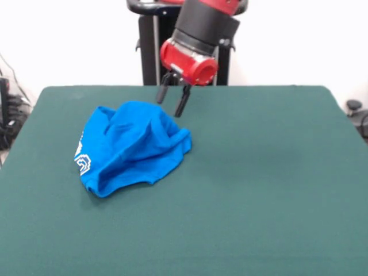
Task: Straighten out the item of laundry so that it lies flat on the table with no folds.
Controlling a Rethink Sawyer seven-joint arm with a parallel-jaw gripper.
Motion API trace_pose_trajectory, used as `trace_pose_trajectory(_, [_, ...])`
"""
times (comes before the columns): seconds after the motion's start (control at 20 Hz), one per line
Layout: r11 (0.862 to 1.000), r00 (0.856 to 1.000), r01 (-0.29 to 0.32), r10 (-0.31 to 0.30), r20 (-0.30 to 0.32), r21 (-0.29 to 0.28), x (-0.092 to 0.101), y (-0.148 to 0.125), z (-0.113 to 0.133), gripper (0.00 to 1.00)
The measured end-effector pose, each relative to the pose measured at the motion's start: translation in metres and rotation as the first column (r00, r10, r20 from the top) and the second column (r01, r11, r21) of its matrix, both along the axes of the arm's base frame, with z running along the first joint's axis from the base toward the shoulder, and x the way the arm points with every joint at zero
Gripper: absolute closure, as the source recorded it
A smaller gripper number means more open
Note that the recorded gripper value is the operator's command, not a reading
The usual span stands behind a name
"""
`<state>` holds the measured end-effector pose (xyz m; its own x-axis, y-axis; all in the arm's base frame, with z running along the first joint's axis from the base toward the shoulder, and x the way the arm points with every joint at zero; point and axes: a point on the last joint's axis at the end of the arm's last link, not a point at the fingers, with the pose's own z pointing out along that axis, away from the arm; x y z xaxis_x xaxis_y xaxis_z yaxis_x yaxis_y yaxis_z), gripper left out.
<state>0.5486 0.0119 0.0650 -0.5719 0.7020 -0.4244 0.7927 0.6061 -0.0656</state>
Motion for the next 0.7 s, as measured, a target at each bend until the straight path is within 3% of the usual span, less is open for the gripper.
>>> trace_pose_trajectory(0.1, [1.000, 0.999, -0.017, 0.017, -0.032, -0.006, 0.010, -0.009, 0.002, 0.00])
trace_pose_trajectory(0.4, [0.997, 0.997, -0.067, 0.066, -0.035, -0.030, 0.025, -0.017, -0.003, 0.00])
trace_pose_trajectory(0.7, [0.991, 0.992, -0.123, 0.121, -0.039, -0.054, 0.028, -0.017, -0.029, 0.00])
